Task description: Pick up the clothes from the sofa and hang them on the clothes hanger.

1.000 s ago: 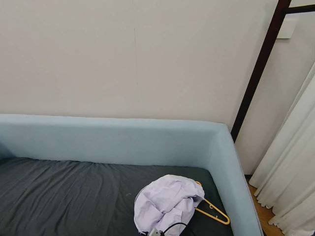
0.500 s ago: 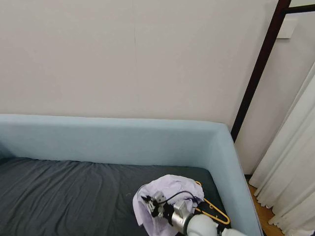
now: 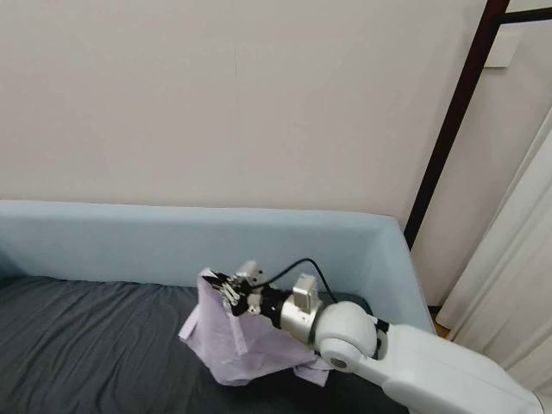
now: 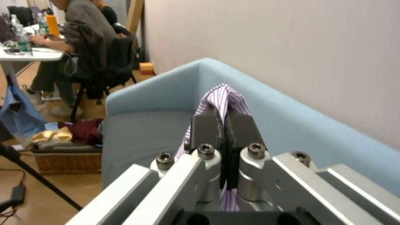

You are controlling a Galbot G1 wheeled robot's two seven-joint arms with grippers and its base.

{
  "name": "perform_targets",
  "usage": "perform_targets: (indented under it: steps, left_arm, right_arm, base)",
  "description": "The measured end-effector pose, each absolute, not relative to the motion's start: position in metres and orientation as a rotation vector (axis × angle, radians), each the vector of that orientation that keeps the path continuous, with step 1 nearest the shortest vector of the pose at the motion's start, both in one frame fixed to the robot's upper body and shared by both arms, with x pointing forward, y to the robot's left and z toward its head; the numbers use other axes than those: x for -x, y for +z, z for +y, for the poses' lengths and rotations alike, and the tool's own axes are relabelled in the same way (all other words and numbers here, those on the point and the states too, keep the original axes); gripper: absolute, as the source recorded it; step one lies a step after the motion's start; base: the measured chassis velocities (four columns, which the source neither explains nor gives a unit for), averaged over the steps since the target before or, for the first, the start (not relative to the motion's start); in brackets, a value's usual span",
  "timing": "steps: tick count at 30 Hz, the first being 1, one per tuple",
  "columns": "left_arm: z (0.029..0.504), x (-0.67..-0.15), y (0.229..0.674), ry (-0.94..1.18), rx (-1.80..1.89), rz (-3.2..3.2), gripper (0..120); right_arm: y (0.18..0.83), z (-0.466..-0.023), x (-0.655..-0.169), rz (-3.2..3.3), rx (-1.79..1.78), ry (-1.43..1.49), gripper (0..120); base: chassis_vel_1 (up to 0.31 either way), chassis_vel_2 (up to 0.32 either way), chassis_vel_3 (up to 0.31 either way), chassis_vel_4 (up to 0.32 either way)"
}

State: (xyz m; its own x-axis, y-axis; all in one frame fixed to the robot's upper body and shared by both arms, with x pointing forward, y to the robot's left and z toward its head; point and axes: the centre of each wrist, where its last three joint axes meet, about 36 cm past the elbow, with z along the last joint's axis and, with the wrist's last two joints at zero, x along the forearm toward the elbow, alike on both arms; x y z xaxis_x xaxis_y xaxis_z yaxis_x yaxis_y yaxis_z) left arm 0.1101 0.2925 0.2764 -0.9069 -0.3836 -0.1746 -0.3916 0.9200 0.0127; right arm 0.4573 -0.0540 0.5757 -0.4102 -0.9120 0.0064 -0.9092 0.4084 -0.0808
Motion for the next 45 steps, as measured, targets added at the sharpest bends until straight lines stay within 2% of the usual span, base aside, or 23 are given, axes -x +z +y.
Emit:
perform_targets:
  steps: [4,9,10,15,22,27,32,38,44,45]
  left_arm:
    - [0.292,-0.112,0.277,0.066,0.604,2.904,100]
    - [0.284,-0.114,0.275,0.041,0.611,2.914,100]
    - [0.284,-0.114,0.275,0.041,0.611,2.914,100]
    - [0.280,-0.114,0.272,0.032,0.600,2.948,100]
    - [0.279,-0.118,0.271,0.028,0.577,2.961,100]
    - [0.279,-0.118,0.267,0.029,0.547,2.978,100]
    - [0.280,-0.122,0.264,0.028,0.524,2.984,100]
    - [0.275,-0.130,0.263,0.012,0.496,2.993,100]
    - [0.271,-0.140,0.262,-0.012,0.476,2.996,100]
    - [0.270,-0.141,0.262,-0.016,0.472,2.998,100]
  right_arm:
    - [0.585,-0.048,-0.471,2.575,1.673,-0.100,0]
    - [0.541,-0.101,-0.476,2.673,1.559,-0.102,0]
    - [0.541,-0.101,-0.476,2.673,1.559,-0.102,0]
    - [0.436,-0.182,-0.450,2.822,1.494,-0.255,0]
    - [0.354,-0.238,-0.415,2.822,1.588,-0.414,0]
    - [0.275,-0.300,-0.392,2.700,1.667,-0.759,0]
    - [0.253,-0.339,-0.391,2.728,1.611,-0.869,0]
    - [0.260,-0.351,-0.400,2.802,1.498,-0.887,0]
    - [0.270,-0.355,-0.410,2.939,1.195,-1.003,0]
    - [0.272,-0.355,-0.409,2.968,1.123,-1.023,4]
  base:
    - [0.000,0.000,0.000,0.000]
    - [0.000,0.000,0.000,0.000]
    - [0.000,0.000,0.000,0.000]
    - [0.000,0.000,0.000,0.000]
    - [0.000,0.000,0.000,0.000]
    - [0.000,0.000,0.000,0.000]
    - [0.000,0.000,0.000,0.000]
    - [0.000,0.000,0.000,0.000]
    - [0.000,0.000,0.000,0.000]
    - [0.000,0.000,0.000,0.000]
